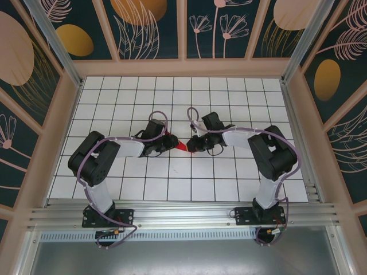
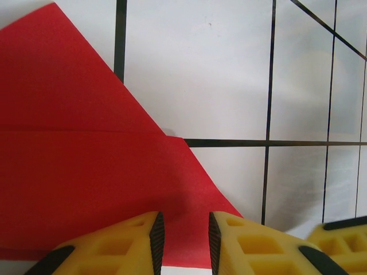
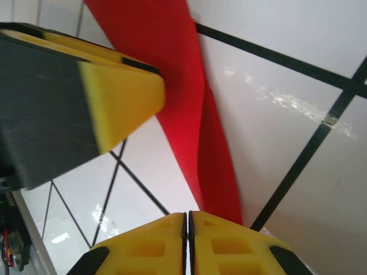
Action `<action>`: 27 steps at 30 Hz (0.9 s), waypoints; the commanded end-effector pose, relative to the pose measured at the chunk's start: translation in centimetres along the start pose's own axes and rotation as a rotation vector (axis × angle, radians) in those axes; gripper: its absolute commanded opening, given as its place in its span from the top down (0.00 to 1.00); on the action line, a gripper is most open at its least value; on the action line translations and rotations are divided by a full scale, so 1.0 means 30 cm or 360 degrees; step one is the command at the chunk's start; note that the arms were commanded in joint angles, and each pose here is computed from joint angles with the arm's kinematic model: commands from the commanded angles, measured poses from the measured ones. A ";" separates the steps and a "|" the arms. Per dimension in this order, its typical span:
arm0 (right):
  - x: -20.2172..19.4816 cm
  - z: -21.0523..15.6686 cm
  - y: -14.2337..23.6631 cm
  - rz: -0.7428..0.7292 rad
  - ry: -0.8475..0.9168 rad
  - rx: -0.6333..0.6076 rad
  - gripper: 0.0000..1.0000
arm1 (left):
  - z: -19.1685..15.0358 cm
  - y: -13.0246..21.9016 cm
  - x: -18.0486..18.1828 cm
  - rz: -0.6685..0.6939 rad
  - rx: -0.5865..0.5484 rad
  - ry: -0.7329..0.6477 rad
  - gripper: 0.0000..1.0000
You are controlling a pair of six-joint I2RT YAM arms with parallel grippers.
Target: Fold a paper plane with a square sheet of paper (pick it up from the middle)
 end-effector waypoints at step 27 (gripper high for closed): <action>-0.124 -0.105 -0.016 -0.0117 -0.0156 0.0123 0.88 | -0.032 -0.041 0.156 0.0345 0.0012 0.0023 0.70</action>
Point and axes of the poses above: each hand's point on the last joint's axis, 136 mm out from that joint toward the fingers, its own y axis back along the fingers, its own x axis along the line the jaws close on, z = x × y, the point moved 7 cm from there along y, back along the fingers, and after that the axes turned 1 degree about y, right-handed, at the moved point
